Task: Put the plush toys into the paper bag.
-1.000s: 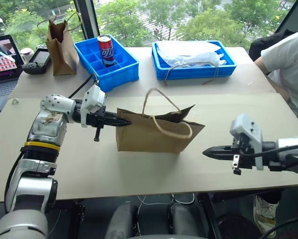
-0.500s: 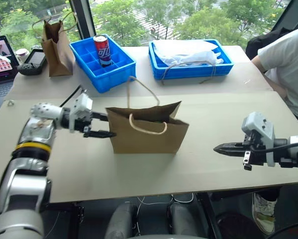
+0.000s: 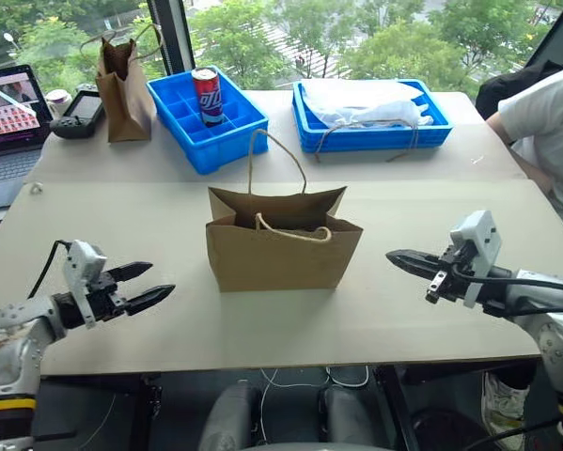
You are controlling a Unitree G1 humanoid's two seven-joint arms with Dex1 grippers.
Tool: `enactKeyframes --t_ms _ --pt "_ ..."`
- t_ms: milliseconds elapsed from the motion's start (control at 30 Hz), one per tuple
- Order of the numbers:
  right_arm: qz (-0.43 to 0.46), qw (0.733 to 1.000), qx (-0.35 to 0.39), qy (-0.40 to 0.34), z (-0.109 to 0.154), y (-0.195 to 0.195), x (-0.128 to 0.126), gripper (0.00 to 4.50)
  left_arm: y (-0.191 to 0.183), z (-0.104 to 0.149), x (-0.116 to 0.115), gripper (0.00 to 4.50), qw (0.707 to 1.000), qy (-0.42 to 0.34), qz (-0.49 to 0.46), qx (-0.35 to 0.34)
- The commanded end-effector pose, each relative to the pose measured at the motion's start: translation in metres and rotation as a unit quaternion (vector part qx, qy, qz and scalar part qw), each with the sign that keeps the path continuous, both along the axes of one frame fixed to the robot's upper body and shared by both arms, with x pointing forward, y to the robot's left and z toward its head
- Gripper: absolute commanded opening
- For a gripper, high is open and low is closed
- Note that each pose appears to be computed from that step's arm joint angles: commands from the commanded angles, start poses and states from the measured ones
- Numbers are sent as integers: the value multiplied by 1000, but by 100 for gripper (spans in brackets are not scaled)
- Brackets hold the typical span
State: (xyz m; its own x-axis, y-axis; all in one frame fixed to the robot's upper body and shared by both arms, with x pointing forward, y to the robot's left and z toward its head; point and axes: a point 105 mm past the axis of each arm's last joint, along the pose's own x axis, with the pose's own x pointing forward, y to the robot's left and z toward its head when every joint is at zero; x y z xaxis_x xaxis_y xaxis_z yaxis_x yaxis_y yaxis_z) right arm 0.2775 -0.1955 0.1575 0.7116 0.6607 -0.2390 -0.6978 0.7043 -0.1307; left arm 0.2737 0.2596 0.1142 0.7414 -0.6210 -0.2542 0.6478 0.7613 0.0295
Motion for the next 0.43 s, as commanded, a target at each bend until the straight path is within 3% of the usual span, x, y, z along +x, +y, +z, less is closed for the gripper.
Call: enactKeyframes --t_ms 33,333,433 --pt "-17 999 -17 -47 7 -7 0 146 -10 20 4 450 998 -66 9 9" --pt "-53 997 -12 -56 -4 -14 -11 445 -18 14 9 450 997 -69 7 25" --pt "-62 996 -6 -58 -2 -14 -10 448 -20 7 11 450 996 -70 -6 50"
